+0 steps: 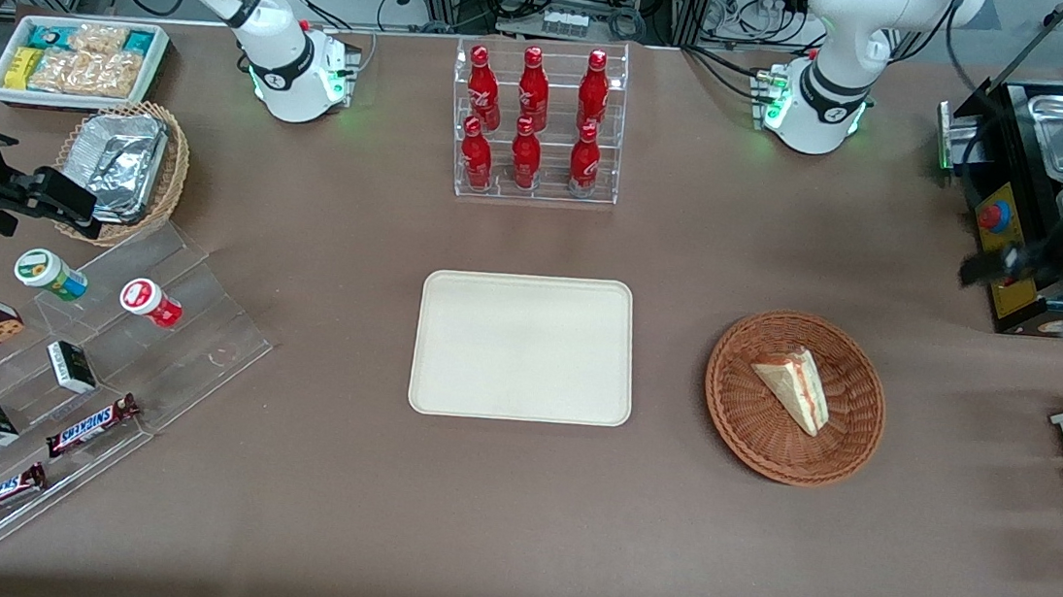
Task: Place sandwich from basket to tray
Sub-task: 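Move the open left gripper over the sandwich in the wicker basket, then lower the open left gripper around the sandwich and close it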
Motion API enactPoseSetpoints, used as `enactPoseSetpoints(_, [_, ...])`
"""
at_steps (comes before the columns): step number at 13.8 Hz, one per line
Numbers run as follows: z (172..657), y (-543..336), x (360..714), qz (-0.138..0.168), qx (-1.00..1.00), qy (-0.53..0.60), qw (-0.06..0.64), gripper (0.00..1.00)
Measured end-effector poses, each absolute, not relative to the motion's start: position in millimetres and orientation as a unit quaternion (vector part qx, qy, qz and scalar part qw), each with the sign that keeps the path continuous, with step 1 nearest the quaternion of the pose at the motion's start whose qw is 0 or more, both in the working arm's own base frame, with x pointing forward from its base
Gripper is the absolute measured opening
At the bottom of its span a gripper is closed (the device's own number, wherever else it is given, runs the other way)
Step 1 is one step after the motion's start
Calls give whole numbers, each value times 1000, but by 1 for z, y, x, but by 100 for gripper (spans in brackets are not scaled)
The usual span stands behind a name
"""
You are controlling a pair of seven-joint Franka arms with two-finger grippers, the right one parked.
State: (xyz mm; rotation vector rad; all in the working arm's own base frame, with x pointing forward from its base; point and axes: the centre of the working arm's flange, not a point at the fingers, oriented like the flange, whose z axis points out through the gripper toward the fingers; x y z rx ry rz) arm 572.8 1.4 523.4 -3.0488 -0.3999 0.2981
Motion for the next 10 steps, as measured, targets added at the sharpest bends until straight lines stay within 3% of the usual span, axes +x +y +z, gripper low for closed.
enactPoseSetpoints(3, [444, -9, 579, 78, -973, -213, 32, 100])
enactPoseSetpoints(7, [382, -41, 571, 23, -949, -315, 21, 100])
enactPoseSetpoints(10, [341, -73, 561, 4, -935, -355, 13, 100])
